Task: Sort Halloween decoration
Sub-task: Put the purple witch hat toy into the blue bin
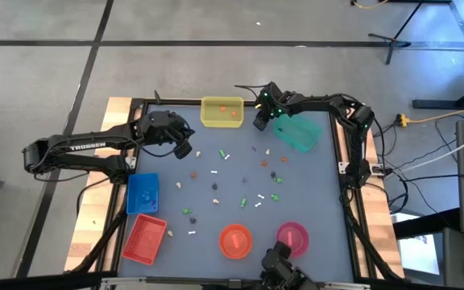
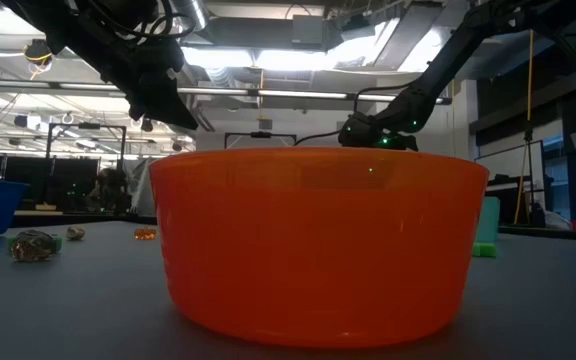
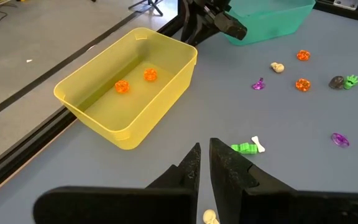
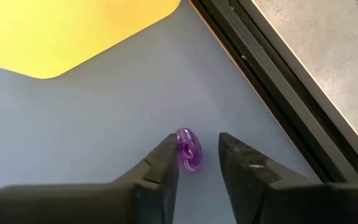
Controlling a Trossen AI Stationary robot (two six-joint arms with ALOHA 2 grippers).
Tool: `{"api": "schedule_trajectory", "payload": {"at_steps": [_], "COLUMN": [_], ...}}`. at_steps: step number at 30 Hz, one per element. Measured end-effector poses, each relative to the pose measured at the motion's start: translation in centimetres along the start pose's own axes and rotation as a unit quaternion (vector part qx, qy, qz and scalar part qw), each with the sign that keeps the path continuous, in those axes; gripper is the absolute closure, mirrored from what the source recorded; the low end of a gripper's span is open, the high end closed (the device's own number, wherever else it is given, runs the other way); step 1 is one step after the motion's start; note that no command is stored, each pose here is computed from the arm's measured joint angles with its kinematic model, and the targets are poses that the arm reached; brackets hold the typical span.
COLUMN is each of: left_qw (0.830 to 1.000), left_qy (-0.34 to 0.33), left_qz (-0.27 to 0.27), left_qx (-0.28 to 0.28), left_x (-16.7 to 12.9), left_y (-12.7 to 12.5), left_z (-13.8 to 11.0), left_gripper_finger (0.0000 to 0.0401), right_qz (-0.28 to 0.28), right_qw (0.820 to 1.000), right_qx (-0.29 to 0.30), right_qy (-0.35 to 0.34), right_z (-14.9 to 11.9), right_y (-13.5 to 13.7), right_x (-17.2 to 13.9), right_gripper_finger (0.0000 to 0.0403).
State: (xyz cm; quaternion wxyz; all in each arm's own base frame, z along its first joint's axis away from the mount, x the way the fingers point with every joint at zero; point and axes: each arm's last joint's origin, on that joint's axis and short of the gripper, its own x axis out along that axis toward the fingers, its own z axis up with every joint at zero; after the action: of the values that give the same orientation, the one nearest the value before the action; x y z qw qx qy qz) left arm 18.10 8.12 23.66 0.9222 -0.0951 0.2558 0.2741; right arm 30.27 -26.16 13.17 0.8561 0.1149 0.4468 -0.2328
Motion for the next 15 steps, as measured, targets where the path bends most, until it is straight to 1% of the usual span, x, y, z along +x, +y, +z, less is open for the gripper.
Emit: {"api": "schedule_trajectory", "payload": {"at_steps": [6,15], "left_qw": [1.0,1.0], "left_qy": [0.0,0.0], "left_qz": [0.0,0.0], "left_qx": [0.0,0.0], "left_x": [0.0,0.0], "left_y": [0.0,0.0], "left_z": [0.0,0.0], "left_gripper_finger": [0.0381,0.0381], "right_qz": [0.0,0.0], "right_qw": [1.0,1.0], "right_qx": [0.0,0.0], "right_qy": [0.0,-0.002], "right_z": [0.01,0.05], "right_y": [0.0,0.0], "right_x": [0.0,-0.05], "right_gripper_finger": [0.0342,0.0382]}}
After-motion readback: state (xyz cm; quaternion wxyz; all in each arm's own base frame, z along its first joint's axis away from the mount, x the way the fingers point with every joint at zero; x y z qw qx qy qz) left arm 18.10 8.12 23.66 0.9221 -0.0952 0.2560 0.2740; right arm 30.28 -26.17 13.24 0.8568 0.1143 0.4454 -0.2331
